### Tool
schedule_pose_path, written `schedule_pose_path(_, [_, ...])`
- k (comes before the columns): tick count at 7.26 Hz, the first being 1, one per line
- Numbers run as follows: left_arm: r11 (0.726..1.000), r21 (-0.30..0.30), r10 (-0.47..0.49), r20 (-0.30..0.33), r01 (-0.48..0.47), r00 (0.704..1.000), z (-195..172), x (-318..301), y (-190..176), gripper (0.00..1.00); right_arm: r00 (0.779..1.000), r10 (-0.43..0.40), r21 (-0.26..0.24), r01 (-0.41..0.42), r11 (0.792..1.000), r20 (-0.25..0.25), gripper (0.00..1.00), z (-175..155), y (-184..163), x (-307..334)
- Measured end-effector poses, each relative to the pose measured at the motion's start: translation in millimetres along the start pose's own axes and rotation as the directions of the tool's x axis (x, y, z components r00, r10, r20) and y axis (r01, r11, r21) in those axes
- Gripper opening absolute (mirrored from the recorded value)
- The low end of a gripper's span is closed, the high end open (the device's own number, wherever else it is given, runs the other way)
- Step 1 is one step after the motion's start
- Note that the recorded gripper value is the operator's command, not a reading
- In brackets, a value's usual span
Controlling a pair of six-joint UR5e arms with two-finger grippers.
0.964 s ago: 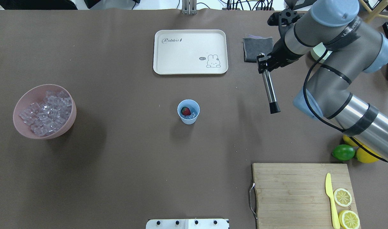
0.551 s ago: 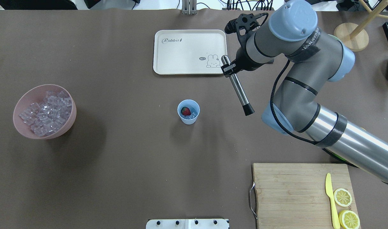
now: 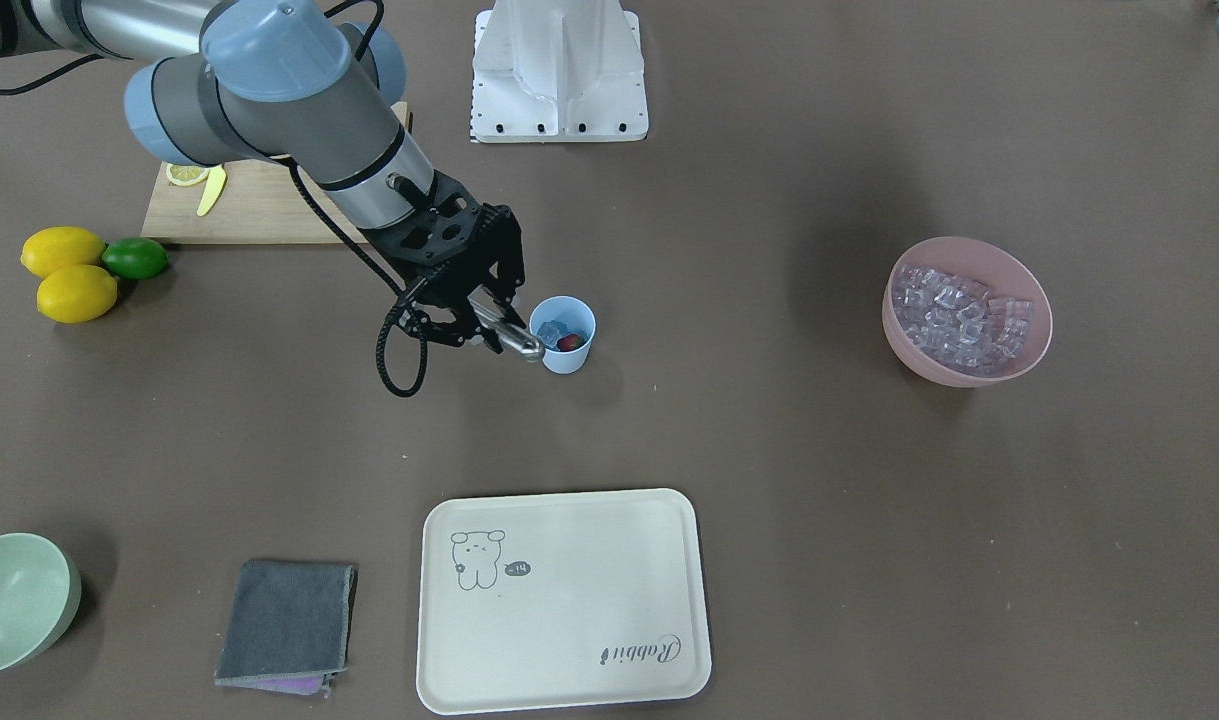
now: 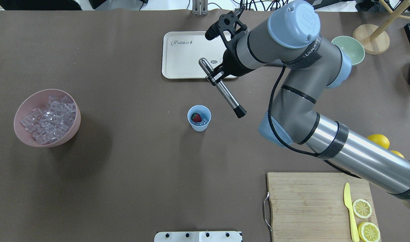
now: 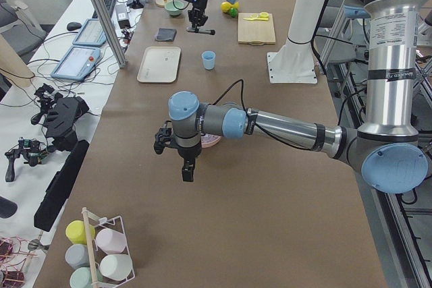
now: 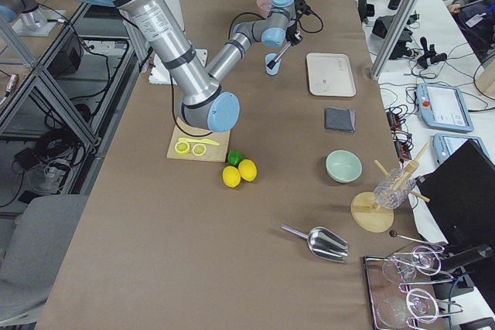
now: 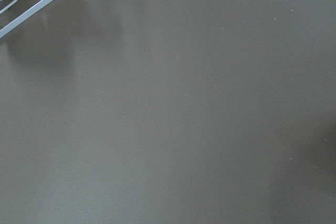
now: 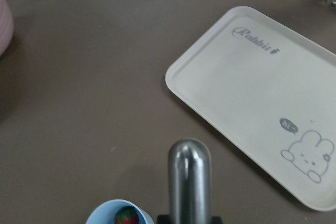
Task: Mash ice and strawberries in cup
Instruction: 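Lift the pestle upright with the right gripper and carry it over the cup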
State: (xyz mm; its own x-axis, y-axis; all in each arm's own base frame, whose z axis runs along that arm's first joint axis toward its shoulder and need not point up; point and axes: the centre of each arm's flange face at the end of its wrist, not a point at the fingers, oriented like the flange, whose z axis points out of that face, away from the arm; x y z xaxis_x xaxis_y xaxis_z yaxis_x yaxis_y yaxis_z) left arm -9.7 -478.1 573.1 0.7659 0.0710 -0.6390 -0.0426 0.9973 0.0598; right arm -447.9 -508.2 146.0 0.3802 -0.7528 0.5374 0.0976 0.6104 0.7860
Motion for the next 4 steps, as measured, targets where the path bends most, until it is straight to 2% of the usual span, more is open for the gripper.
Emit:
schedule_pose_path(3, [1.000, 0.004, 0.002, 0.000, -0.002, 1.000, -0.4, -0.5, 0.2, 0.98, 0.998, -0.052, 0.100, 0.049, 0.994, 0.022, 0.00, 7.1, -9.7, -38.6])
schedule_pose_path(4, [1.000, 0.004, 0.002, 0.000, -0.002, 1.000, -0.5, -0.5, 0.1, 0.98, 0.997, -0.070, 0.150, 0.067, 0.986, 0.021, 0.00, 9.2, -10.6, -47.0])
